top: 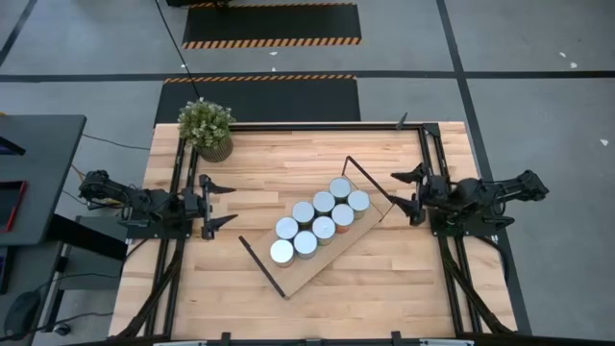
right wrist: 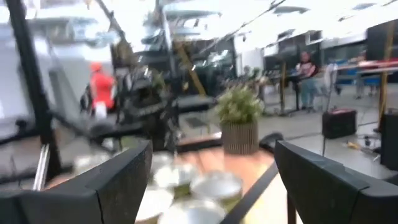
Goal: Pick and place cans onto a shelf
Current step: Return to Home Position
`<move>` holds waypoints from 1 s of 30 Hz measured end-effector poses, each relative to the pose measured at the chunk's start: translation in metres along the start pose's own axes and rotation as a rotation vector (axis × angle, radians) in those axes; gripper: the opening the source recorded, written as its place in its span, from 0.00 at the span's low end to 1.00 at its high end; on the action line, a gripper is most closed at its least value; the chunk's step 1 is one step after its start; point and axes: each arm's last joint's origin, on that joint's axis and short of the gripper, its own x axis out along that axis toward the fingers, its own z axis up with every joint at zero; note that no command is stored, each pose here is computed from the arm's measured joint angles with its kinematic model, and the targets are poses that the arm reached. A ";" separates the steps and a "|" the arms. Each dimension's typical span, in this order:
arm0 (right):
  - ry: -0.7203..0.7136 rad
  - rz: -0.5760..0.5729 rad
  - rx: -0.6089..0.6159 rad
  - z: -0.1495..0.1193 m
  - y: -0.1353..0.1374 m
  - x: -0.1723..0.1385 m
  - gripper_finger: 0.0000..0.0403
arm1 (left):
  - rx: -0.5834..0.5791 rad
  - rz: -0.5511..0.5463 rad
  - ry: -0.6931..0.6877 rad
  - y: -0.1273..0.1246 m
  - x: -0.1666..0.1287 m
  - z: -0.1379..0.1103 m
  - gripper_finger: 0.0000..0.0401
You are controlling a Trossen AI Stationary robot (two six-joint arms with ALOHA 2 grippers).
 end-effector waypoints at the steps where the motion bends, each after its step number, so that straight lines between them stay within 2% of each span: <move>1: -0.024 -0.022 0.013 0.003 -0.001 0.000 0.86 | -0.001 0.000 0.000 0.000 0.000 0.000 0.89; 5: -0.078 -0.090 0.045 0.008 -0.003 0.000 0.86 | -0.001 0.000 0.001 0.000 0.000 0.000 0.89; 30: -0.085 -0.091 0.050 0.009 -0.003 -0.001 0.86 | -0.002 -0.001 0.001 0.000 0.000 0.000 0.89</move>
